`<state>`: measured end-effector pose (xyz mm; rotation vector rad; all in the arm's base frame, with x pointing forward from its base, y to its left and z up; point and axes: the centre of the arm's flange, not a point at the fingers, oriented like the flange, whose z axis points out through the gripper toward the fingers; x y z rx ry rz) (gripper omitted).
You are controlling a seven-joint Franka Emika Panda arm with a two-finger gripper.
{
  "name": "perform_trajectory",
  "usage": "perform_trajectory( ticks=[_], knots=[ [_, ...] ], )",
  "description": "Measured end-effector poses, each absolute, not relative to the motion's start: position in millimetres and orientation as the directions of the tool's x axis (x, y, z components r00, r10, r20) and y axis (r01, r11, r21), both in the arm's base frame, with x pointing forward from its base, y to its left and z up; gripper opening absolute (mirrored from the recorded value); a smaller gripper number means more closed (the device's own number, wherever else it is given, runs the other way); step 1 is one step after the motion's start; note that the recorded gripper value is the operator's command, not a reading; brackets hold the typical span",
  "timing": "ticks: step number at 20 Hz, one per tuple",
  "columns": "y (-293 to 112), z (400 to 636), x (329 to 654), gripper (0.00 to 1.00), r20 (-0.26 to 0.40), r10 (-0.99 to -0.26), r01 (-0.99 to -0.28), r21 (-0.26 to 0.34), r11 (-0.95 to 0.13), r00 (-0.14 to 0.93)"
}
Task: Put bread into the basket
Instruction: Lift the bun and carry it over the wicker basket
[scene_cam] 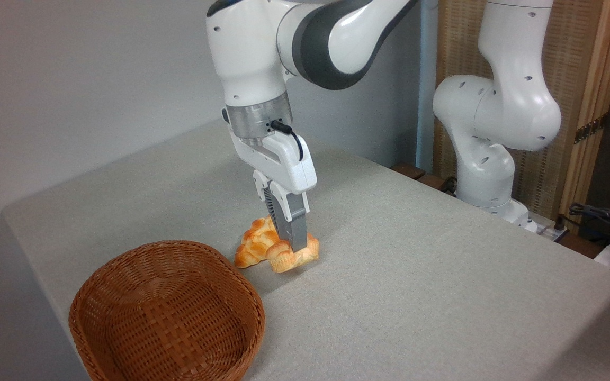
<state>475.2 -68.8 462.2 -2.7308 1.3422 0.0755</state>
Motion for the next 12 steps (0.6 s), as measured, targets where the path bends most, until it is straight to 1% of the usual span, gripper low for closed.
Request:
perform_trajectory(
  ticks=[4,7,10,12],
  knots=[
    [-68,487,481,0.02,-0.098,-0.781,-0.787,-0.059,-0.614,0.617],
    [-68,507,491,0.03,-0.107,-0.776,-0.783,-0.049,-0.621,0.622],
    [-61,533,513,0.03,-0.073,-0.766,-0.769,-0.071,-0.635,0.639],
    [-54,544,531,0.03,-0.050,-0.758,-0.759,-0.086,-0.645,0.650]
  ],
)
